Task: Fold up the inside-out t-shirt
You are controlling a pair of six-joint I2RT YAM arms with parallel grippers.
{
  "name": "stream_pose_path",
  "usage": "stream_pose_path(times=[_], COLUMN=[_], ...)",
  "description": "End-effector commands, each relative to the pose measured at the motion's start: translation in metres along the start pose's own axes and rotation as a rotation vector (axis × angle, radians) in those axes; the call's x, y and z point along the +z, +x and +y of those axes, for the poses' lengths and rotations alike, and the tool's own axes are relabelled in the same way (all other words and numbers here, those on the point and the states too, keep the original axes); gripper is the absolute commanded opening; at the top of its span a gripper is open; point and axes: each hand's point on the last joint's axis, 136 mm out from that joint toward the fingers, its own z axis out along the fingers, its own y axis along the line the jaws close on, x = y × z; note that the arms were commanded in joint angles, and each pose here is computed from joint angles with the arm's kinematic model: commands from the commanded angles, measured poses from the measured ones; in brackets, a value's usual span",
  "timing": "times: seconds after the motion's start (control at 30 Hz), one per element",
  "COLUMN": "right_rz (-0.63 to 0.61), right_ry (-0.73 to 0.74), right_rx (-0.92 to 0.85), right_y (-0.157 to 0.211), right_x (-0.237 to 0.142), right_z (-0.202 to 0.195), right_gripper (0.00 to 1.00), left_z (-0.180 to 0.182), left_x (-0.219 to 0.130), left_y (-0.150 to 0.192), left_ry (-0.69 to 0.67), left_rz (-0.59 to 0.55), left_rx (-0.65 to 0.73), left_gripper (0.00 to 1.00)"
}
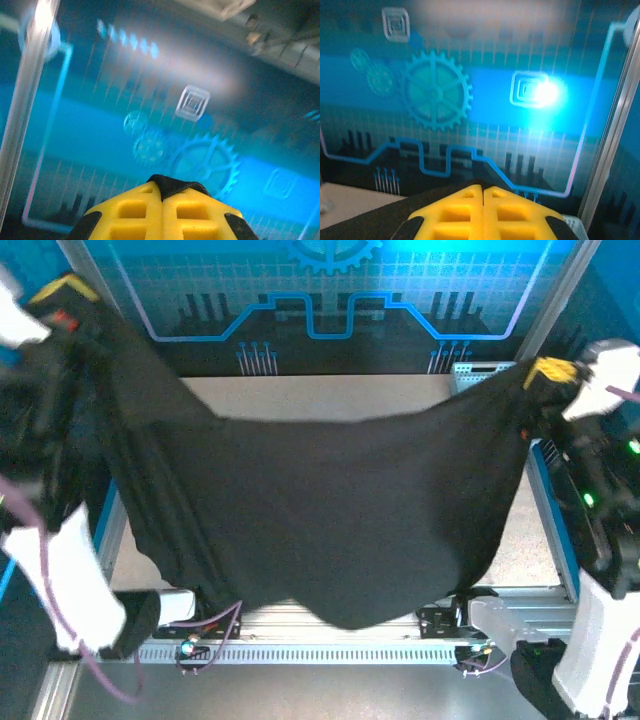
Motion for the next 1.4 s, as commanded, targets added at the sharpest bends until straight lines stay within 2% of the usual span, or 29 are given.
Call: stream_pose_path(times=[0.0,0.13,0.33,0.4,0.47,0.5,0.57,0.67,0.8,0.97,1.13,1.23,1.37], right_rz=[0.107,0.235,0.470,0.542,0.601,0.642,0.679,0.759,0.844,0.917,1.042,1.122,1.206], right_ry=[0.038,0.034,0.016,0.015,0.010,0.001,-0.012,-0.022,-0.040,-0.051,0.036,0.108,0.227], right_rx=[-0.050,-0.039,0.033,0.065,0.098,0.112,0.109,0.098,0.088,0.192,0.297,0.341,0.390], right_y=[0.045,0.115,0.260,0.310,0.346,0.365,0.370,0.382,0.385,0.397,0.435,0.464,0.496], right_x=[0.080,0.172,0.319,0.359,0.389,0.399,0.406,0.395,0.351,0.259,0.163,0.115,0.066], right_z=[-0.011,-0.016,-0.016,-0.013,-0.011,-0.009,-0.002,0.007,0.025,0.042,0.039,0.028,0.006], right_gripper=[0.00,0.00,0.00,0.00,0.11,0.16,0.27,0.40,0.42,0.44,0.45,0.46,0.46], left_z=[0.036,0.072,0.119,0.131,0.141,0.146,0.148,0.144,0.132,0.113,0.093,0.082,0.061], left_x=[0.086,0.170,0.277,0.300,0.314,0.317,0.315,0.300,0.263,0.198,0.128,0.081,0.023], left_y=[0.068,0.153,0.313,0.358,0.388,0.398,0.407,0.408,0.403,0.412,0.422,0.440,0.472], left_ry=[-0.063,-0.106,-0.145,-0.143,-0.147,-0.155,-0.160,-0.170,-0.185,-0.202,-0.171,-0.158,-0.110], left_rz=[0.136,0.268,0.450,0.476,0.477,0.483,0.507,0.566,0.649,0.740,0.748,0.773,0.871], left_rx=[0.007,-0.008,-0.031,-0.043,-0.063,-0.080,-0.092,-0.112,-0.212,-0.425,-0.639,-0.685,-0.628], left_gripper=[0.00,0.00,0.00,0.13,0.13,0.17,0.32,0.49,0.59,0.65,0.66,0.67,0.68])
